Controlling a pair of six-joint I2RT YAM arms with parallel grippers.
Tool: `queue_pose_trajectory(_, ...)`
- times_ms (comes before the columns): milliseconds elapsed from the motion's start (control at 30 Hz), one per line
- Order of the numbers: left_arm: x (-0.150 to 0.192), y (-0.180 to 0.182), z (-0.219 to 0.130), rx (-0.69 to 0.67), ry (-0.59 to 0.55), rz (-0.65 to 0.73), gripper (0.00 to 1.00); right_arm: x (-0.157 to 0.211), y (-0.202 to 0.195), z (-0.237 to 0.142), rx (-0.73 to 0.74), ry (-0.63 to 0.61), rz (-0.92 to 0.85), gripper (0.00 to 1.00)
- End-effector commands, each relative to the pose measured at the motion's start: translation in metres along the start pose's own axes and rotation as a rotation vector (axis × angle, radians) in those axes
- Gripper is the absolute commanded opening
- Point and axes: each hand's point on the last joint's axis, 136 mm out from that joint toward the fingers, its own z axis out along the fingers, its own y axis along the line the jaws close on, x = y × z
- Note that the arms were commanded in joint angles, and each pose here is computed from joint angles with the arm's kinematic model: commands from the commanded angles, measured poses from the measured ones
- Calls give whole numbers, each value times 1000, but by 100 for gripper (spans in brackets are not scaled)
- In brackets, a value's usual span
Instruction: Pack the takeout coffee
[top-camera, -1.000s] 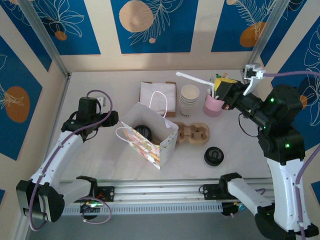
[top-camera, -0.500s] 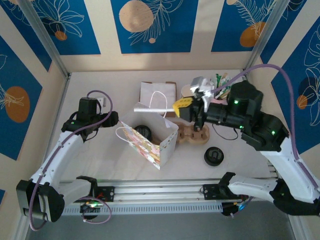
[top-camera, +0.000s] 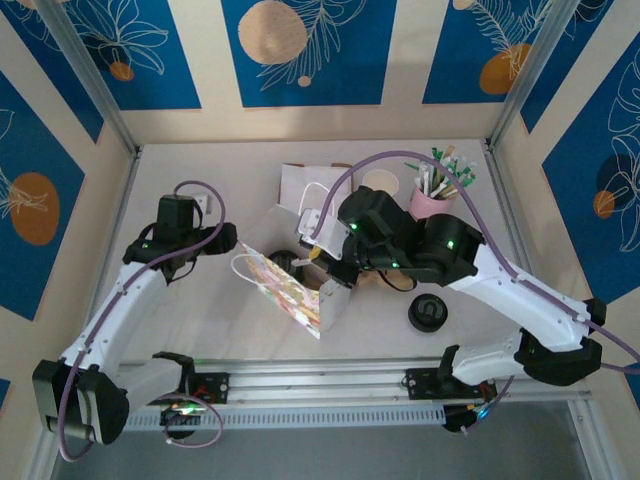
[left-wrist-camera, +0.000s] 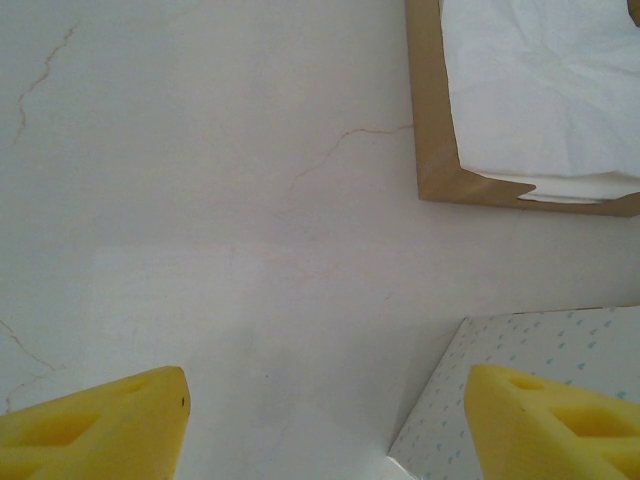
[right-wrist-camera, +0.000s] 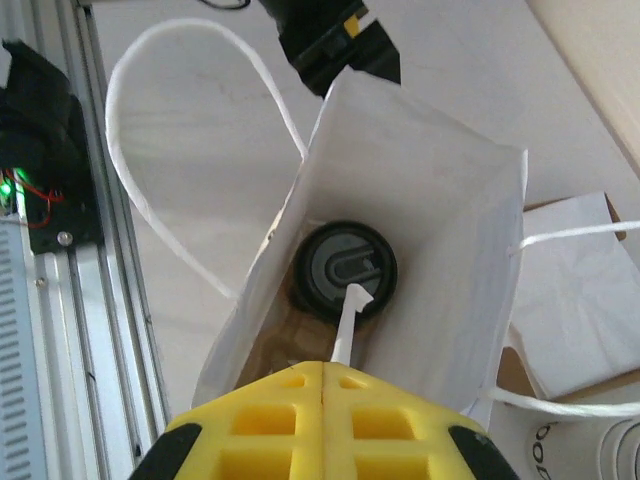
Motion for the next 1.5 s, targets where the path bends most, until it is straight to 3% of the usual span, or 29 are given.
queue_pose_trajectory(0,0,2,-1,-1,-10,-12,73,4,2,-8,-11,42,-24,0)
queue_pose_trajectory(167,0,1,-1,2,-9,-12,73,27,2,15,-19,196,3,1)
queue_pose_trajectory(333,0,1,0,5,-7,-15,73,34,-4,29,-30,268,62,4)
queue_pose_trajectory(500,0,1,0,3,-6,-16,74,32,-13,35,-23,275,102,18)
queue_pose_trajectory(733,1,2,1,1,-5,-13,74,22,-13,30,-22,226,97,23)
queue_pose_trajectory(900,1,2,1,-2,-4,-12,75,9,-17,21,-15,147,98,23)
queue_pose_trajectory(1100,0,2,2,-3,-6,-11,75,-18,-36,-4,38,-58,144,23)
queue_pose_trajectory(1300,-2,7,1,-30,-22,-10,75,-36,-88,-39,222,-283,270,23)
queue_pose_trajectory(1467,-3,10,2,-43,-45,-11,75,-26,-144,-68,360,-426,482,22)
